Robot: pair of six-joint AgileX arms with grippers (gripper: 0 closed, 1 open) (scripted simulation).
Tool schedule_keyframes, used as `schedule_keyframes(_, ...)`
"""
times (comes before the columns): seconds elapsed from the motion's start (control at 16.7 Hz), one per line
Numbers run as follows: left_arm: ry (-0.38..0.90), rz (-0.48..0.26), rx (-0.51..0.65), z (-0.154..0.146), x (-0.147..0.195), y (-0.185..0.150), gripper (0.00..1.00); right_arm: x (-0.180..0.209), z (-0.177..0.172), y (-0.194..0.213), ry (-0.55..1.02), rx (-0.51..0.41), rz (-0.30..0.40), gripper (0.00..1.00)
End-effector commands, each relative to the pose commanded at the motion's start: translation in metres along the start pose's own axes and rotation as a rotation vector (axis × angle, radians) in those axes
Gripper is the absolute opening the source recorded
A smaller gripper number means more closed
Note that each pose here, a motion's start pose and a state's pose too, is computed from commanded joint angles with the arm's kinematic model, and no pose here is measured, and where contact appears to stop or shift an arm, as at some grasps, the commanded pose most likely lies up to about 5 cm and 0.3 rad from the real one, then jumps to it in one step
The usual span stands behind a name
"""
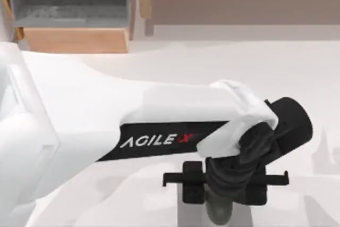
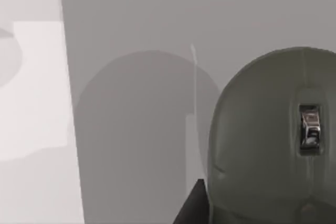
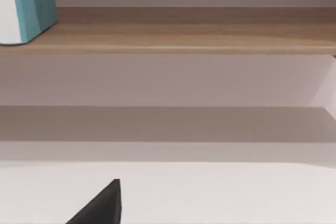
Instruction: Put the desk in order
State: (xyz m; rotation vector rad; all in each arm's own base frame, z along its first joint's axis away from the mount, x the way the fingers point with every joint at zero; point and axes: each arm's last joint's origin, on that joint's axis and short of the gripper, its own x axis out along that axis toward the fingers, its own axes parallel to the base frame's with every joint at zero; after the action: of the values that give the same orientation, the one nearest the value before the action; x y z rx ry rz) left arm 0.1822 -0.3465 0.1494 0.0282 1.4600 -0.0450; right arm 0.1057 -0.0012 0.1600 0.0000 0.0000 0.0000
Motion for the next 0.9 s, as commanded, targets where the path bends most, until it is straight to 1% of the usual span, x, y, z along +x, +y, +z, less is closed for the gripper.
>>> schedule_keyframes(0.3, -0.044, -0.11, 0.038, -0.004, -0.019, -0.012, 0.0, 0.0, 0.0, 0.0, 0.0, 0.0, 0.0, 1.0)
schedule_keyframes(0.54, -0.052, -0.186, 0.098, -0.016, -0.029, -0.021, 0.0, 0.0, 0.0, 0.0, 0.0, 0.0, 0.0, 1.0)
schedule_keyframes(0.72, -0.04, -0.217, 0.145, -0.026, -0.031, -0.026, 0.0, 0.0, 0.0, 0.0, 0.0, 0.0, 0.0, 1.0)
schedule_keyframes(0.9, -0.027, -0.225, 0.163, -0.03, -0.032, -0.026, 0.0, 0.0, 0.0, 0.0, 0.0, 0.0, 0.0, 1.0)
